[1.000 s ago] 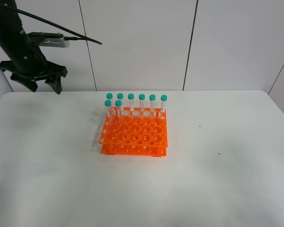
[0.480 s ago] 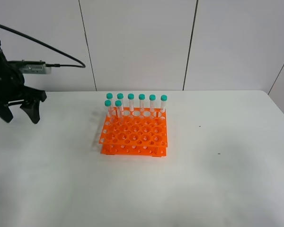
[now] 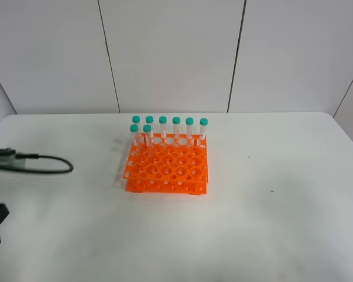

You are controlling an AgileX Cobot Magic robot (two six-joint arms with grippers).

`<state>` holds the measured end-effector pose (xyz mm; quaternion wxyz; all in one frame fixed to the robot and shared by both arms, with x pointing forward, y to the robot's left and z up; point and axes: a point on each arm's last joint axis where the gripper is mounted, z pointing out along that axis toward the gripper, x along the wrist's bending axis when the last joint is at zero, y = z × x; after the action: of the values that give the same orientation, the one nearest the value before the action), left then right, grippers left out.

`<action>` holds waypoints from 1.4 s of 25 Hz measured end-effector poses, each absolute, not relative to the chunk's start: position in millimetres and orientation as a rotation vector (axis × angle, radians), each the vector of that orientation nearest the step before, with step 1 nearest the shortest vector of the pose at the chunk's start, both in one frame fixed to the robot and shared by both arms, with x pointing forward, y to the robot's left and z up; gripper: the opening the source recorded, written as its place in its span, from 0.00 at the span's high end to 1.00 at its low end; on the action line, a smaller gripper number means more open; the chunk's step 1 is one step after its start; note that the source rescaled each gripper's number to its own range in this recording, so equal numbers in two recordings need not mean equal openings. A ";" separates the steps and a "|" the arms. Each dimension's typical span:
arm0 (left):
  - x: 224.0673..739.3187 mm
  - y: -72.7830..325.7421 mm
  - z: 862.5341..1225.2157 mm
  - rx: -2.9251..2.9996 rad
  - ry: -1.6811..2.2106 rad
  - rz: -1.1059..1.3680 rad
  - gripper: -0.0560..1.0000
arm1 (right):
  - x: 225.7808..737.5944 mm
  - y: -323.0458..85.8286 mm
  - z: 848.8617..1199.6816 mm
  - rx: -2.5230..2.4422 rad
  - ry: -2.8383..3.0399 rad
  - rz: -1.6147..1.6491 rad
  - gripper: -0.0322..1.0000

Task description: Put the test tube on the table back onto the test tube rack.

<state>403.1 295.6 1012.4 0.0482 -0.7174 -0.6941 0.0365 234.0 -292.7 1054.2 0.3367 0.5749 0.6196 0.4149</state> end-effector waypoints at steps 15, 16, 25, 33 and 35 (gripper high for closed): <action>288.1 297.0 1032.3 -2.465 -2.486 -0.612 0.05 | 234.0 -292.7 1054.2 1.499 1.615 1.082 0.00; 283.2 296.1 1033.7 -2.484 -2.507 -0.644 0.05 | 234.0 -292.7 1054.2 1.499 1.615 1.082 0.00; 248.5 298.1 1040.2 -2.557 -2.568 -1.009 0.05 | 234.0 -292.7 1054.2 1.499 1.615 1.082 0.00; 228.4 299.0 1038.5 -2.586 -2.589 -1.224 0.05 | 234.0 -292.7 1054.2 1.499 1.615 1.082 0.00; 228.1 299.0 1038.5 -2.586 -2.589 -1.228 0.05 | 234.0 -292.7 1054.2 1.499 1.615 1.082 0.00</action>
<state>228.1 299.0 1038.5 -0.3514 -0.6273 -0.6280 -0.2978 234.0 -292.7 1054.2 0.3367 0.5749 0.6196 0.4149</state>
